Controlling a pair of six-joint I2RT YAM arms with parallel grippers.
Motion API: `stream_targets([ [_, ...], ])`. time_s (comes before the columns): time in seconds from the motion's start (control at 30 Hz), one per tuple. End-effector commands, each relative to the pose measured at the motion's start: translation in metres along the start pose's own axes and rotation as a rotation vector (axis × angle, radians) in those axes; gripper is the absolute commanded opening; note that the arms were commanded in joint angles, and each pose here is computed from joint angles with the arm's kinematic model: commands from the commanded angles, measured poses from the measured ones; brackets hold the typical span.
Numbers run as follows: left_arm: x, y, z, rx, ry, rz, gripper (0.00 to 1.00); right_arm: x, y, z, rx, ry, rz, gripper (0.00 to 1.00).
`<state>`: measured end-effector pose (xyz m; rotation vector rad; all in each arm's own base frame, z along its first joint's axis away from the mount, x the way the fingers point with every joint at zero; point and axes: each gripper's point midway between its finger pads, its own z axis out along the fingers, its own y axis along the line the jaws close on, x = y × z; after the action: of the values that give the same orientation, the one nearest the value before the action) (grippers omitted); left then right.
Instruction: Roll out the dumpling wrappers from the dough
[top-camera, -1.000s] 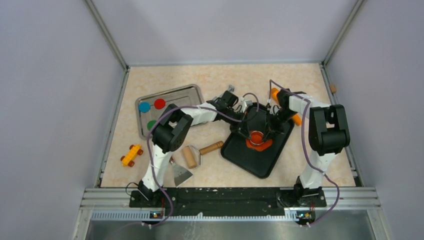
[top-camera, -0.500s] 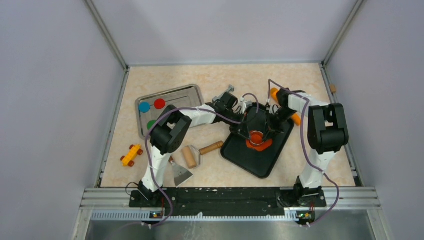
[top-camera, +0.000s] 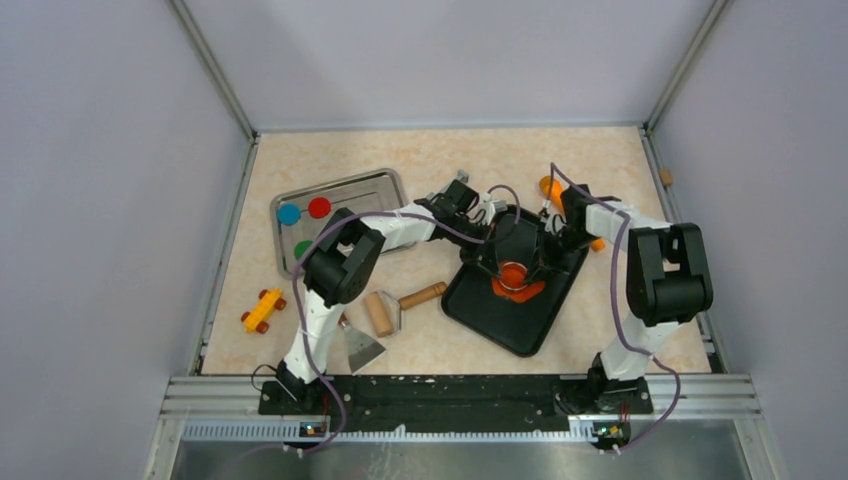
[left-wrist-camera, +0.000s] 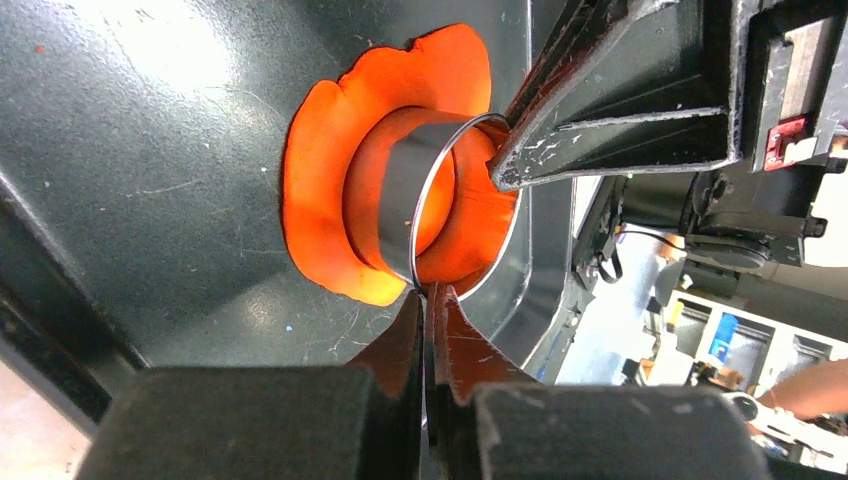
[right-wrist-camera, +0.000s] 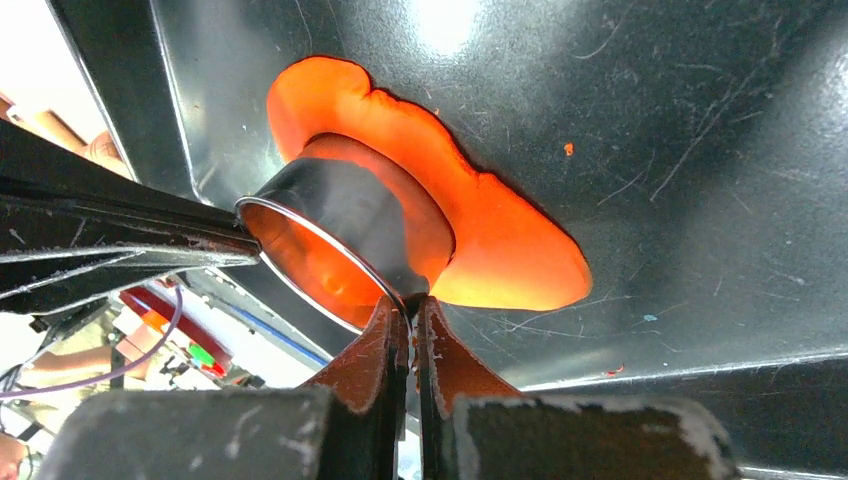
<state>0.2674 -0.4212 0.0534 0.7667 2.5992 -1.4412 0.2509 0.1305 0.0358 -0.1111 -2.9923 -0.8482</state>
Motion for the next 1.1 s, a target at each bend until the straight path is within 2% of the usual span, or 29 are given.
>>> stream_targets([
  [0.0, -0.001, 0.053, 0.018, -0.146, 0.007, 0.019, 0.00, 0.023, 0.004, 0.025, -0.011, 0.069, -0.004, 0.00],
  [0.4, -0.032, 0.055, 0.023, -0.135, -0.019, 0.072, 0.00, 0.065, 0.022, 0.035, -0.077, 0.157, 0.084, 0.00],
  [0.77, -0.026, 0.050, 0.021, -0.119, -0.008, 0.063, 0.00, 0.032, 0.011, 0.023, 0.004, 0.069, 0.015, 0.00],
  [1.07, -0.004, 0.046, 0.011, -0.133, 0.016, 0.052, 0.00, 0.014, -0.006, 0.006, 0.050, 0.004, -0.004, 0.00],
])
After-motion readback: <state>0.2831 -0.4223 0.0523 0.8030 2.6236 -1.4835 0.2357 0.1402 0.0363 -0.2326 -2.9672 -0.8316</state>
